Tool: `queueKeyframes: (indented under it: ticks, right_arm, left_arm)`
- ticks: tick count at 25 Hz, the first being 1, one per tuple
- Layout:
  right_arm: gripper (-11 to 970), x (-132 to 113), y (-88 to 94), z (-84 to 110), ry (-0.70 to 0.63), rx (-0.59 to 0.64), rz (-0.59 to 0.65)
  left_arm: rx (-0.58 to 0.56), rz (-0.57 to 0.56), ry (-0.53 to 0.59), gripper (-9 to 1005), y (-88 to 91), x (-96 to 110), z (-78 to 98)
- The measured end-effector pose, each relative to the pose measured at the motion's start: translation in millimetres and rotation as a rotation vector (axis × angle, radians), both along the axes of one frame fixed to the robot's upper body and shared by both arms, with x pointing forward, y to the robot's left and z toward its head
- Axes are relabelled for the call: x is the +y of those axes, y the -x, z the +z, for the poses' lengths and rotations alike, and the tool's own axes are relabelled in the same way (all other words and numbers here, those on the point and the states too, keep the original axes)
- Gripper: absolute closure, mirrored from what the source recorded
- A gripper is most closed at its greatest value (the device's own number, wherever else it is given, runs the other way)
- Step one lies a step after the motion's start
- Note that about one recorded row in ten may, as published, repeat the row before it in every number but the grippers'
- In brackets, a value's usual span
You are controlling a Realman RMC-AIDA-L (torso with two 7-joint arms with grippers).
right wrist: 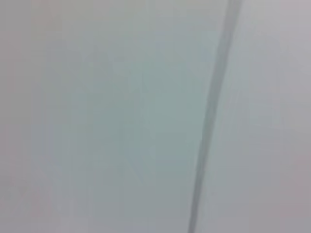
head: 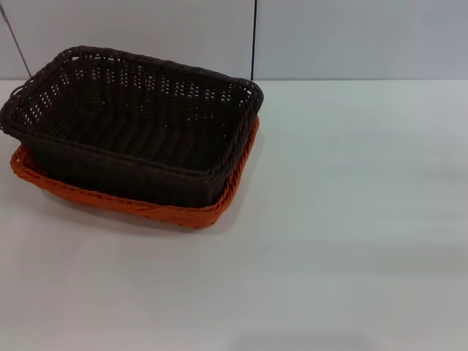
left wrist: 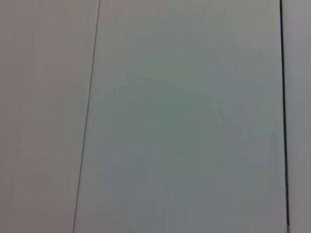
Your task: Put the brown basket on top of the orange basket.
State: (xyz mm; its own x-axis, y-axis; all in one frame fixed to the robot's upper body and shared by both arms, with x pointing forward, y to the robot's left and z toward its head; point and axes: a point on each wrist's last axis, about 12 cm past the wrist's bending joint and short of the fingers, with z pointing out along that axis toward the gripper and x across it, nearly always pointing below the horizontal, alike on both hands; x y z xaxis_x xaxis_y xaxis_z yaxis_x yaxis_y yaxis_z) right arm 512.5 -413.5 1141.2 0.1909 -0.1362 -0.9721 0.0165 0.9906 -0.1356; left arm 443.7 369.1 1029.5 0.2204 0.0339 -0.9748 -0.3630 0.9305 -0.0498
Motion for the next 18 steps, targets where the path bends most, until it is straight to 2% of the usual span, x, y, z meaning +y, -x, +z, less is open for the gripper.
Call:
queueKeyframes:
  ticks: [1, 2, 3, 4, 6, 7, 8, 9, 12, 18]
  right_arm:
    - [386, 0, 0.0, 0.0, 0.0, 0.0, 0.0]
    - [386, -3, 18.5, -23.7, -0.014, -0.114, -0.034]
    - [386, -3, 18.5, -23.7, -0.014, -0.114, -0.034]
    - [386, -3, 28.1, -31.2, 0.001, -0.2, -0.068]
    - [386, 0, 44.3, -45.1, 0.018, -0.325, -0.171]
    - [386, 3, 54.6, -51.4, 0.03, -0.404, -0.269]
    - [386, 3, 54.6, -51.4, 0.03, -0.404, -0.269]
    - [386, 7, 58.8, -57.0, 0.006, -0.435, -0.333]
    - [386, 9, 56.9, -63.8, -0.038, -0.415, -0.376]
    - [386, 10, 58.0, -71.7, -0.108, -0.388, -0.398]
  left_arm:
    - [0.0, 0.0, 0.0, 233, 0.0, 0, 0.0]
    - [0.003, 0.007, -0.002, 233, 0.1, 2, -0.6]
    - [0.003, 0.007, -0.002, 233, 0.1, 2, -0.6]
    - [0.008, 0.01, -0.006, 233, -0.7, 2, -1.2]
    - [0.015, 0.009, -0.012, 233, -1.9, 3, -2.2]
    - [0.021, 0.009, -0.016, 233, -2.8, 3, -2.9]
    - [0.021, 0.009, -0.016, 233, -2.8, 3, -2.9]
    - [0.022, 0.009, -0.017, 233, -3.2, 3, -3.0]
    - [0.023, 0.009, -0.021, 233, -5.3, 4, -2.8]
    - [0.031, 0.013, -0.029, 233, -8.3, 5, -3.3]
